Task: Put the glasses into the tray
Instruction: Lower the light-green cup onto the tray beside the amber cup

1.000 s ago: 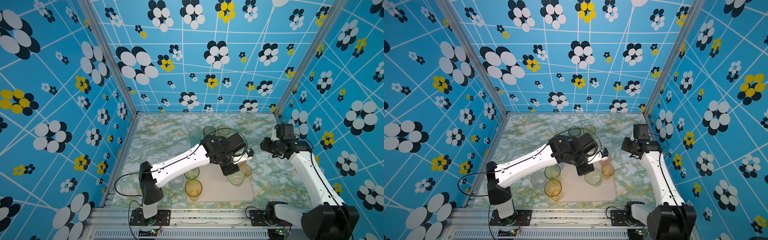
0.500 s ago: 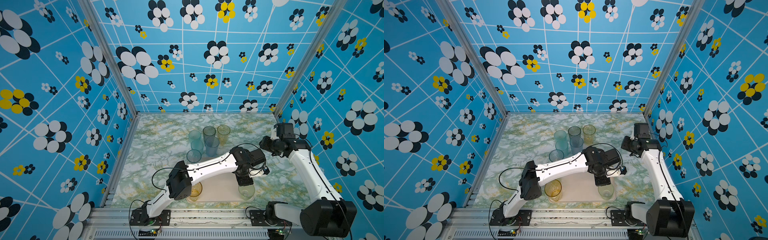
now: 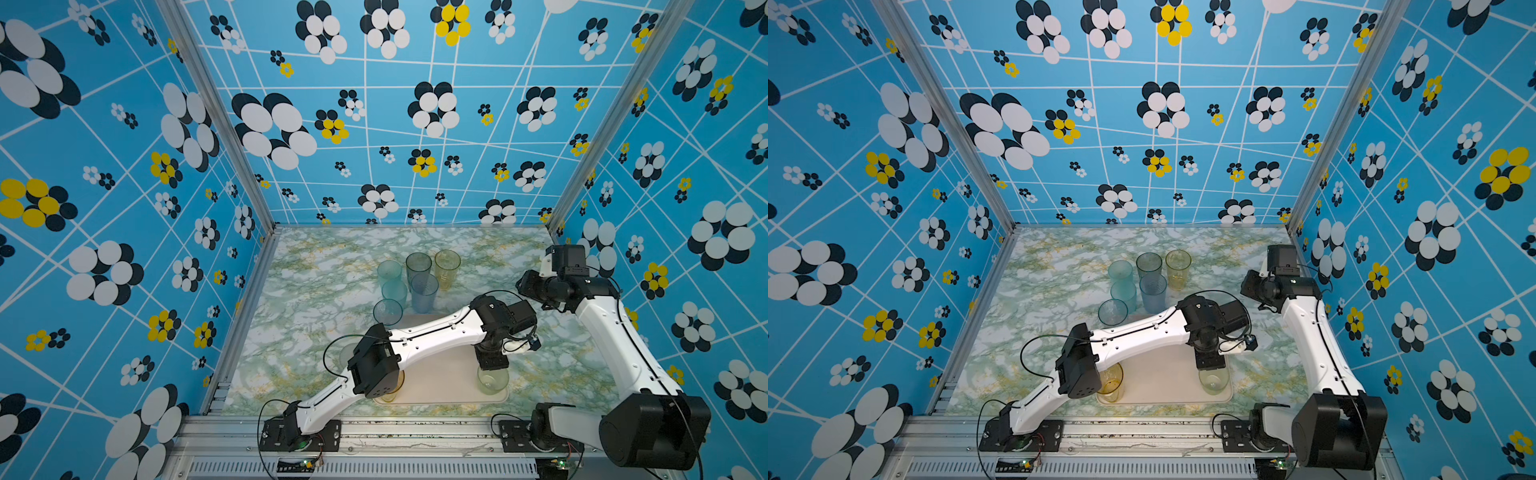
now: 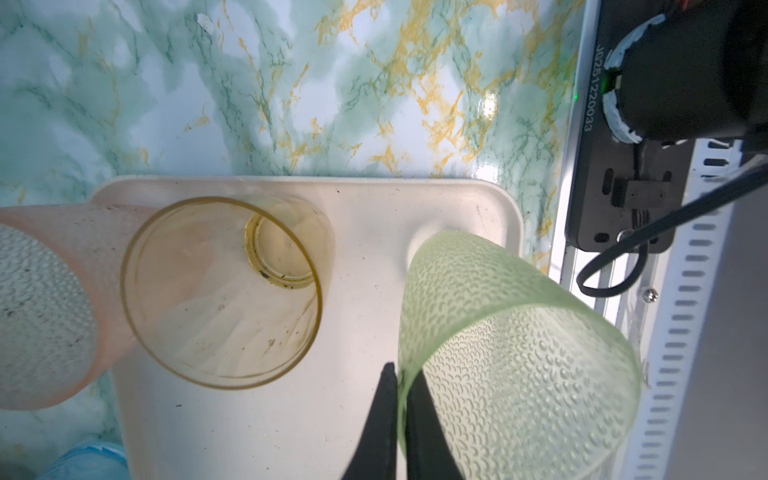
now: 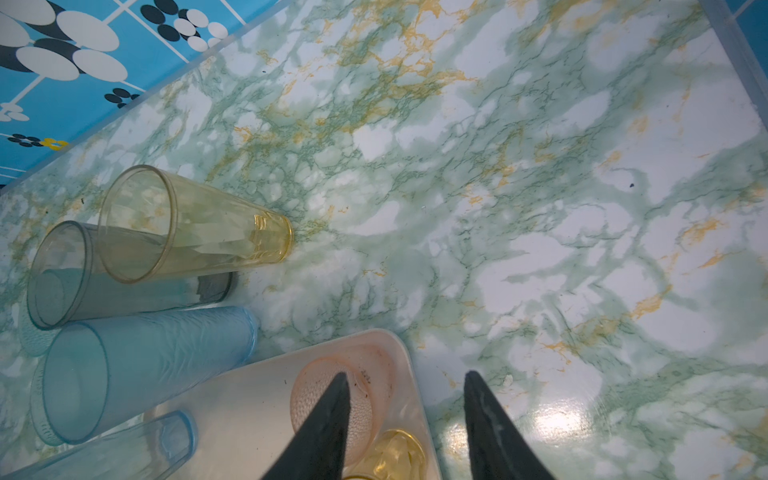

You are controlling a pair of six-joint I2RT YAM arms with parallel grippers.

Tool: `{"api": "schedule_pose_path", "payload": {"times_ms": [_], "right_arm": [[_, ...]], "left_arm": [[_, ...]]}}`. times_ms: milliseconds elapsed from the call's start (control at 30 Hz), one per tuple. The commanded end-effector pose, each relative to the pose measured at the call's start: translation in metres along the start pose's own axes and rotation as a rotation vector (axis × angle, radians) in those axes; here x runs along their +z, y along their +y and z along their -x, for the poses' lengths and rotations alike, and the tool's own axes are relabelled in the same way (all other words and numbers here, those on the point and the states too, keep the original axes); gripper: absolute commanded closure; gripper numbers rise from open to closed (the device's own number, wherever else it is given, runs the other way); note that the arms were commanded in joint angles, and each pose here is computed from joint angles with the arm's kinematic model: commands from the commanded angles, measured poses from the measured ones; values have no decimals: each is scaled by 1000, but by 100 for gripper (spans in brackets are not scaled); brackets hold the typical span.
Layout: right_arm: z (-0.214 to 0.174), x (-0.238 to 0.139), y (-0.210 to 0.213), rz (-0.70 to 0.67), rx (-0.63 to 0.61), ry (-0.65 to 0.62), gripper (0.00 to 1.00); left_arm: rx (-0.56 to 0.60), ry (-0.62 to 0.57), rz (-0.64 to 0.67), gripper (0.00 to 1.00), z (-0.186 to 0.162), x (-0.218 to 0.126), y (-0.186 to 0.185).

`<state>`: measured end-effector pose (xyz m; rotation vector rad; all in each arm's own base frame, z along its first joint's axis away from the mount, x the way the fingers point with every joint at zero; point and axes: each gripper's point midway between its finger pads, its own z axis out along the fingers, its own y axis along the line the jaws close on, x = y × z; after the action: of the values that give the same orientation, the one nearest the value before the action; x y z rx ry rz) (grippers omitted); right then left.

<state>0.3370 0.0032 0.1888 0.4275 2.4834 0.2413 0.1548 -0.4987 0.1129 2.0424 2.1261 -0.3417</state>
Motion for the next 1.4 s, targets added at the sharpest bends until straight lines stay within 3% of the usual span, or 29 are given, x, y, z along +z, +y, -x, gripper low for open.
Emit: {"api": "schedule_pose_path", "payload": {"times_ms": [0,633,1100,1367], "right_arm": [[0,6,1,17,-3,8,53],[-2,18,-1,28,1,30,53],[-5,21,-2,36,7,37,53],[-5,20,-2,38,8,35,53]], "left_arm": [[20,14,24,97,1,2,6],[25,-18,32,94,11,12,14],[25,-58,25,77,20,9,12],[28,-95,26,75,28,2,12]]}}
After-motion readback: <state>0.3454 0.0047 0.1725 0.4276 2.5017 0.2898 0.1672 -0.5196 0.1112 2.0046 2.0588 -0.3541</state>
